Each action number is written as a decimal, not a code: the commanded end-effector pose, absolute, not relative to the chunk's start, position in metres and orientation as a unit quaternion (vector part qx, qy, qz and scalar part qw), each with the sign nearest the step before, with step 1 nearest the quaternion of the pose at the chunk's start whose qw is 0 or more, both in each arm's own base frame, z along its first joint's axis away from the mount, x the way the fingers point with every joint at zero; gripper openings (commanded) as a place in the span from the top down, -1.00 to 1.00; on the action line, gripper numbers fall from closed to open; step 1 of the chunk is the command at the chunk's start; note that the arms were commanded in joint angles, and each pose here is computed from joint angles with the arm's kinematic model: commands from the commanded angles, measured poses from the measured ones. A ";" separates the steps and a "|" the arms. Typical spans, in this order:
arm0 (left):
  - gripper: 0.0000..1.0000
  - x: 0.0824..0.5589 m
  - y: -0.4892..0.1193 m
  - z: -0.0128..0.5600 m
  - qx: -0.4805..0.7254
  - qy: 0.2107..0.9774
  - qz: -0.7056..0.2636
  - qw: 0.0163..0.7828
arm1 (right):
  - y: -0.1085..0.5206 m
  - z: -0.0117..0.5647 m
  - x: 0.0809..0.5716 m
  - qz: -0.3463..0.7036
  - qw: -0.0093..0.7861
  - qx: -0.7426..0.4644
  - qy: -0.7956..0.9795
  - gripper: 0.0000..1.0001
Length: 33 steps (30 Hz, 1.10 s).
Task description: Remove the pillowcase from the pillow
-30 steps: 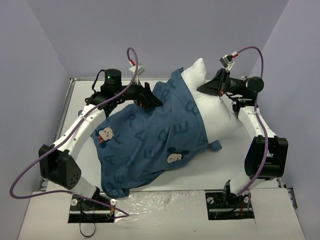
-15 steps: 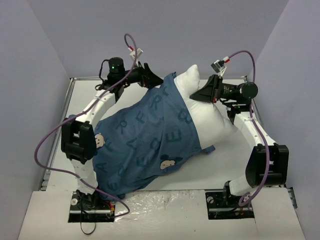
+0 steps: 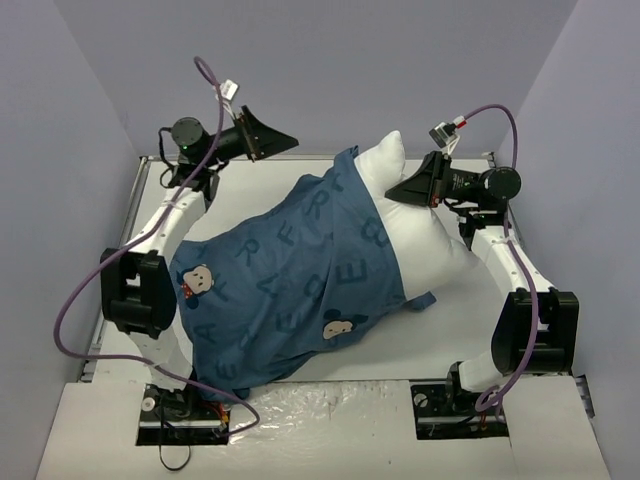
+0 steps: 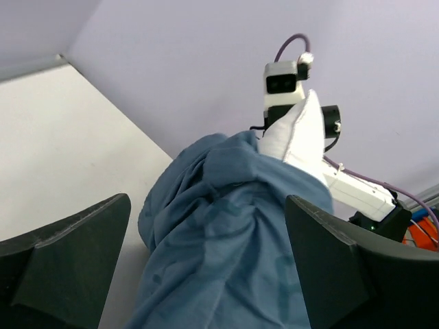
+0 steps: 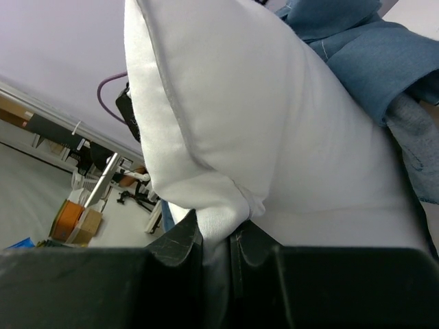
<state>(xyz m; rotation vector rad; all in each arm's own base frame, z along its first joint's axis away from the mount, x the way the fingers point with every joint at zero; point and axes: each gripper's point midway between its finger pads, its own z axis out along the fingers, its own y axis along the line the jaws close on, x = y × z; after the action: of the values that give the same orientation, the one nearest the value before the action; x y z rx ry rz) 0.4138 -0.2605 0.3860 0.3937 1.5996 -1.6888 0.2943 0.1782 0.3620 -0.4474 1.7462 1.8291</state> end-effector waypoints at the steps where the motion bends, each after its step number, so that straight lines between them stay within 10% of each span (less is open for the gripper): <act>1: -0.88 0.377 -0.250 0.447 0.229 0.596 -0.634 0.436 | 0.172 0.382 0.254 0.546 0.490 -0.433 0.523 1.00; 19: -1.00 0.360 -0.289 0.327 0.293 0.740 -0.505 0.333 | 0.172 0.385 0.253 0.549 0.488 -0.432 0.524 1.00; 22: -0.49 0.359 -0.294 0.343 0.296 0.721 -0.527 0.340 | 0.172 0.383 0.252 0.549 0.487 -0.430 0.525 1.00; 27: 0.89 0.349 -0.290 0.372 0.293 0.697 -0.549 0.357 | 0.164 0.377 0.262 0.545 0.491 -0.417 0.536 1.00; 33: 0.95 0.318 -0.274 0.409 0.294 0.676 -0.541 0.404 | 0.150 0.332 0.300 0.570 0.461 -0.357 0.579 0.89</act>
<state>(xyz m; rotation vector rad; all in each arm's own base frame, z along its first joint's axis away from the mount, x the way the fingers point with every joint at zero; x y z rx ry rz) 0.3468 -0.2845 0.3423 0.6803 1.9128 -1.3927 0.3197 0.1549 0.3380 -0.3305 1.7839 1.8128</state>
